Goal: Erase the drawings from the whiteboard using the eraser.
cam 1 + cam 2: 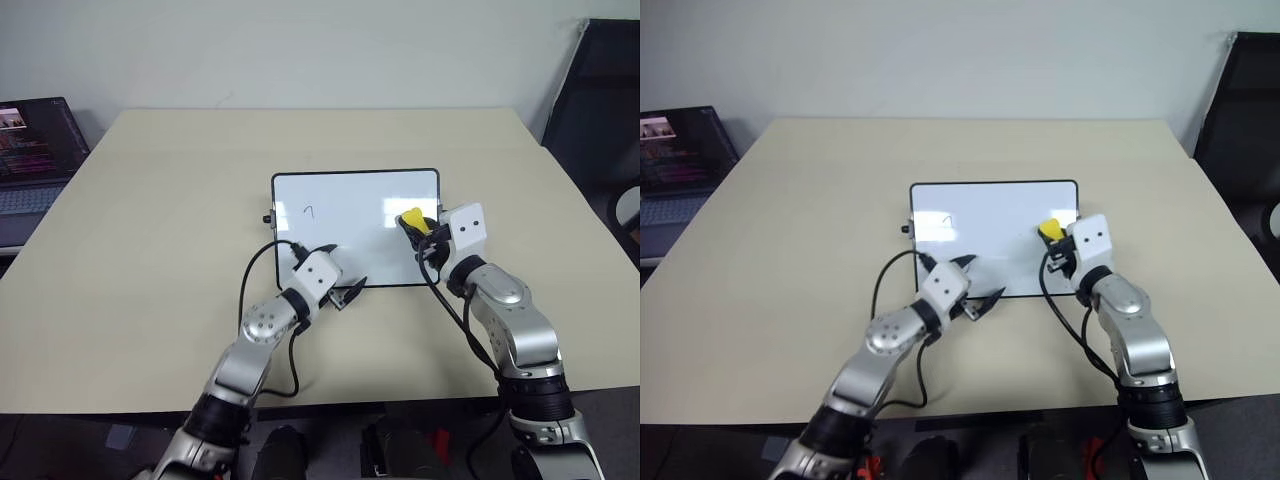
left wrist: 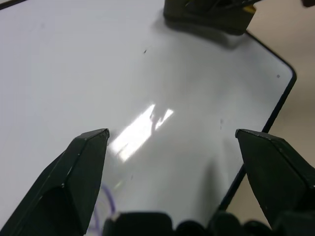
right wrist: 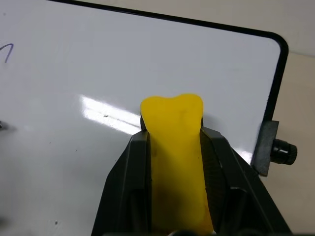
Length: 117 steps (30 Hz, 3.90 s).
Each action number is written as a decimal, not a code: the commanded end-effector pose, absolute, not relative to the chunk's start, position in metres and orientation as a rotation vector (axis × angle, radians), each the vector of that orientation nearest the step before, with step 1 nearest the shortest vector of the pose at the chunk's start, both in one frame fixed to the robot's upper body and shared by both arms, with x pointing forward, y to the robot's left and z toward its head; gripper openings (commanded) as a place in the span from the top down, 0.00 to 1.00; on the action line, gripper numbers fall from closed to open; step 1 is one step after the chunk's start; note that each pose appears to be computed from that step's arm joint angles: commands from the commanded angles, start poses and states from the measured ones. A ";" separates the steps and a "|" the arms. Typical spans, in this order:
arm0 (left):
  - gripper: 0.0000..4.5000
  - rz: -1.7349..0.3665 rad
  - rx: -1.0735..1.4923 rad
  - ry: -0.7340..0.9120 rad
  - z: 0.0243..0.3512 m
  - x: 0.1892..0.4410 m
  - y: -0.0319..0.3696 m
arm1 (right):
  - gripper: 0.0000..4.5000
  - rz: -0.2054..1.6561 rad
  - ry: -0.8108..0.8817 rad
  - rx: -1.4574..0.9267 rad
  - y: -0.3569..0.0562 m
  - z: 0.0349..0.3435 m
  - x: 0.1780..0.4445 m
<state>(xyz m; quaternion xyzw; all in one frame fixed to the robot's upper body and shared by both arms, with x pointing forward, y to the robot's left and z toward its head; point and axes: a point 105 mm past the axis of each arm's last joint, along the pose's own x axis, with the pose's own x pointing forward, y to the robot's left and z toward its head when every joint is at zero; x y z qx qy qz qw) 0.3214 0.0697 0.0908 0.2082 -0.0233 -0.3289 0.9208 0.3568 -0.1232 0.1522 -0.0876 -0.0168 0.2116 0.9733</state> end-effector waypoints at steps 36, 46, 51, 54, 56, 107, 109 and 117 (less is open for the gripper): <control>0.00 -0.373 0.456 -0.130 0.128 0.337 0.118 | 0.77 0.863 -0.244 -0.327 0.036 0.182 0.387; 0.00 -0.353 0.458 -0.136 0.131 0.339 0.122 | 0.77 0.790 -0.199 -0.480 0.032 0.177 0.413; 0.00 -0.358 0.478 -0.140 0.132 0.338 0.120 | 0.77 0.840 -0.126 -0.638 0.018 0.144 0.407; 0.00 -0.354 0.471 -0.136 0.132 0.338 0.120 | 0.77 0.852 -0.022 -0.670 -0.004 0.116 0.400; 0.00 -0.352 0.470 -0.136 0.132 0.338 0.120 | 0.77 0.844 0.029 -0.669 -0.018 0.105 0.397; 0.00 -0.357 0.336 -0.042 0.097 0.294 0.121 | 0.77 0.965 0.163 -0.729 -0.026 0.065 0.349; 0.00 -0.346 0.336 -0.044 0.099 0.294 0.124 | 0.77 0.983 0.183 -0.737 -0.027 0.059 0.344; 0.00 -0.341 0.343 -0.037 0.100 0.295 0.128 | 0.77 0.942 0.147 -0.713 -0.026 0.067 0.348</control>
